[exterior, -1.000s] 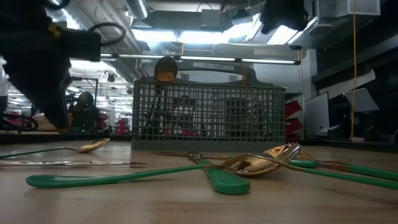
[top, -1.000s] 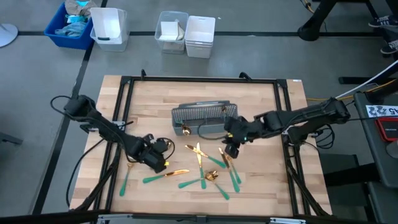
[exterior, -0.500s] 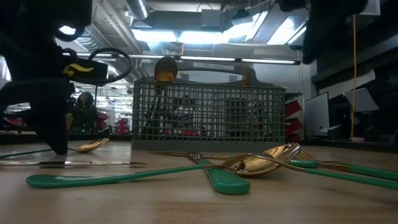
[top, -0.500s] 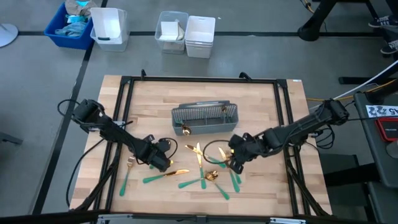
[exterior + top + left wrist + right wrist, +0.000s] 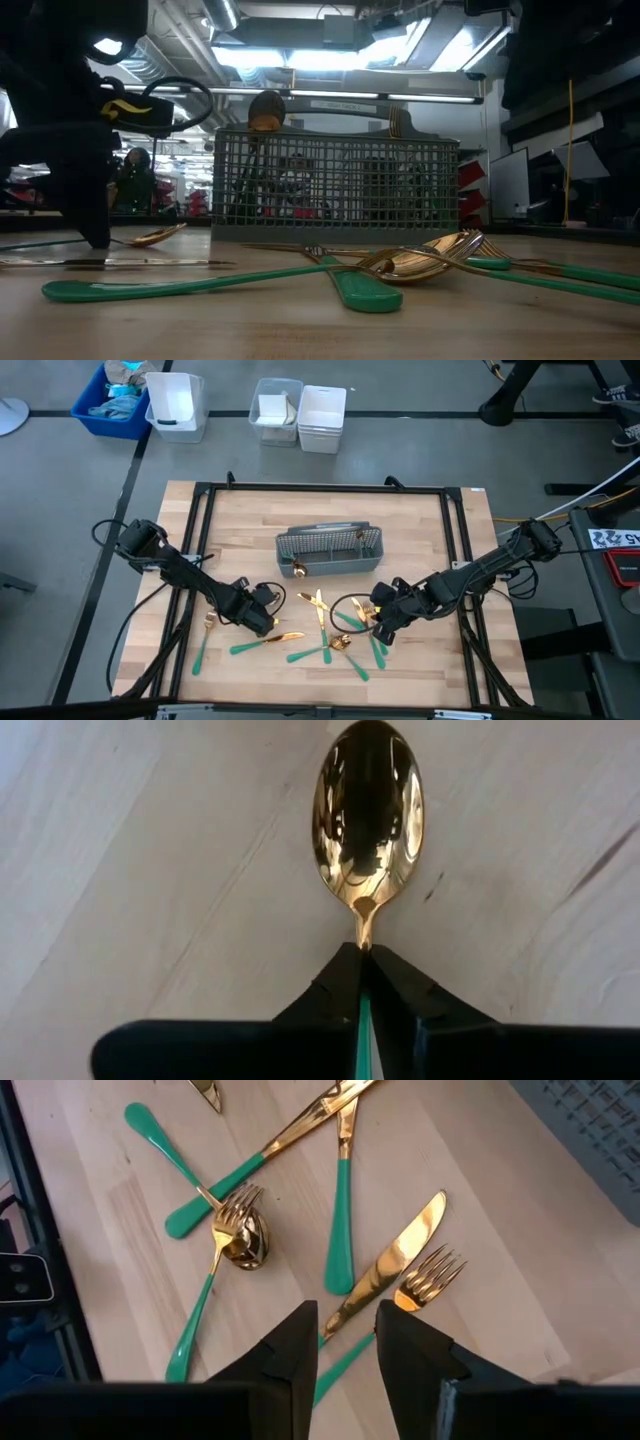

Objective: Sort silverware
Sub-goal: Put the green spoon in the gray silverware basket

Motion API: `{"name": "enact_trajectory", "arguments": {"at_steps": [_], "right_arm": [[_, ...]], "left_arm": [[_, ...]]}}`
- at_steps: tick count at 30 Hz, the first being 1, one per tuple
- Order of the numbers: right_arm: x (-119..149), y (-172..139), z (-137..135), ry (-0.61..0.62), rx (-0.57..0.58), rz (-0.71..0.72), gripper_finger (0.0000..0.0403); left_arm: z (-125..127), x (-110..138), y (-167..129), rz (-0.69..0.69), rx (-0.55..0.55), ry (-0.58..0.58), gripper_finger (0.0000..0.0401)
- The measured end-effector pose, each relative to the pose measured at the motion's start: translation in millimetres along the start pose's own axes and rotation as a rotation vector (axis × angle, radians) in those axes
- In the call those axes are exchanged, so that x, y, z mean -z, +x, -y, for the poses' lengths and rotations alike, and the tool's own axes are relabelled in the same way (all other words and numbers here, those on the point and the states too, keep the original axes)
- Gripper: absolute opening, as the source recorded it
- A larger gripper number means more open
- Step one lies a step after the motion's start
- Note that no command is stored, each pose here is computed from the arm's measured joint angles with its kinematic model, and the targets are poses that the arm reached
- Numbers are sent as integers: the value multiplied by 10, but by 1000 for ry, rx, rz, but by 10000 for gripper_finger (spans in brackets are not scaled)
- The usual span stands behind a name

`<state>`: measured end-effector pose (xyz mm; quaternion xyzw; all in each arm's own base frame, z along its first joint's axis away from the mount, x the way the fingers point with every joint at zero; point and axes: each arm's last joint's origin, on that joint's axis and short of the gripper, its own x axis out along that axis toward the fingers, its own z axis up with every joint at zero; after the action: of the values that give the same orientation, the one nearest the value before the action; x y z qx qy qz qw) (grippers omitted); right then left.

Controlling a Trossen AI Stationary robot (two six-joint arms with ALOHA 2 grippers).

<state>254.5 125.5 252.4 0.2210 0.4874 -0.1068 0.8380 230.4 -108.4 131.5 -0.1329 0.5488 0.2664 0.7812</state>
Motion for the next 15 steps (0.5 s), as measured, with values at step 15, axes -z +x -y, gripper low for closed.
{"name": "enact_trajectory", "arguments": {"at_steps": [15], "right_arm": [[4,-2,6,-3,6,-3,105]], "left_arm": [[11,-246,-581,247,355,35,3]]}}
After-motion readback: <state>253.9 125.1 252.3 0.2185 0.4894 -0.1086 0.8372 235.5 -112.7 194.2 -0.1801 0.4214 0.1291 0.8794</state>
